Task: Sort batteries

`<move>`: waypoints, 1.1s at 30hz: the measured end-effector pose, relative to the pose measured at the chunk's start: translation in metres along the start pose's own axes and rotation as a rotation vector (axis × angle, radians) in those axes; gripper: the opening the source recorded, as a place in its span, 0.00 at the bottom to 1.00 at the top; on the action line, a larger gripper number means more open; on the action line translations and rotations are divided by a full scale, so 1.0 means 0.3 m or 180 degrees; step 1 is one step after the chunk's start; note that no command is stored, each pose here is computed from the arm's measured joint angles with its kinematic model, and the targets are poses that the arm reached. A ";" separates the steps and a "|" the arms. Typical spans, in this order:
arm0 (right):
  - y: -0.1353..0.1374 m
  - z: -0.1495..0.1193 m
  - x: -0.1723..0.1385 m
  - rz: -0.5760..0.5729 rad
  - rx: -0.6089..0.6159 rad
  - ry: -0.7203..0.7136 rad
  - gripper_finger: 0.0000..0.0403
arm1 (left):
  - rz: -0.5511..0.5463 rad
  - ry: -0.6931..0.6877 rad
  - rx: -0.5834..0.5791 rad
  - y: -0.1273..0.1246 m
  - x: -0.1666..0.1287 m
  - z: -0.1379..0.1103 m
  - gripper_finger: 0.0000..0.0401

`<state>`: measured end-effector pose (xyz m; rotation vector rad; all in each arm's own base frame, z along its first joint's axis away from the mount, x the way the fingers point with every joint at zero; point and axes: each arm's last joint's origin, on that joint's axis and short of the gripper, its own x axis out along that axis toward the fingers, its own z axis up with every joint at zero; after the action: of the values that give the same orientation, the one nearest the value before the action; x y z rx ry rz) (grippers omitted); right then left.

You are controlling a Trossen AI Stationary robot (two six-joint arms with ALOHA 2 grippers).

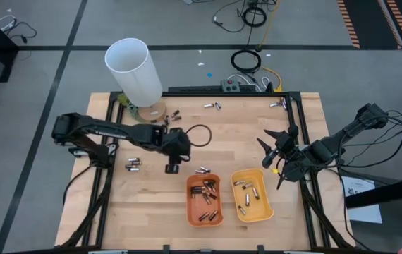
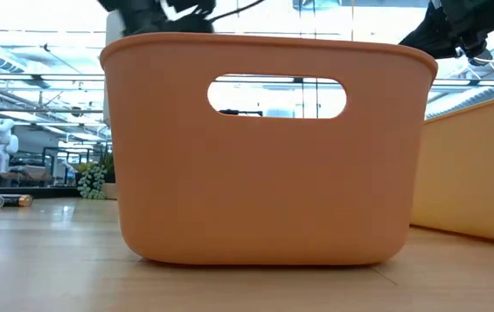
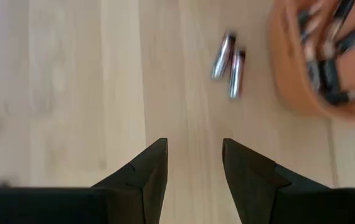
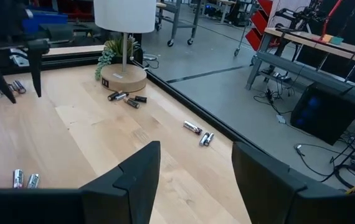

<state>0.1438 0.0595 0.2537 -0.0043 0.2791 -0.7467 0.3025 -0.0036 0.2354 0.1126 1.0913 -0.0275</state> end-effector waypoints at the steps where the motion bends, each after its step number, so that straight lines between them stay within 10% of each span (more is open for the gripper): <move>1: 0.000 0.000 0.000 -0.0002 0.0002 -0.0003 0.48 | -0.0005 0.0060 -0.0082 -0.004 0.003 -0.026 0.40; 11: -0.004 0.002 0.002 -0.0091 -0.0070 -0.0056 0.48 | 0.0055 0.0182 -0.0541 -0.061 0.045 -0.198 0.40; 33: -0.015 0.007 0.026 -0.0240 -0.0148 -0.0028 0.48 | 0.0175 0.0349 -0.0870 -0.069 0.026 -0.228 0.40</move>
<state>0.1468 0.0506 0.2543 -0.0622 0.2891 -0.8148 0.2440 -0.0168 0.1957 -0.1028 1.1907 0.1786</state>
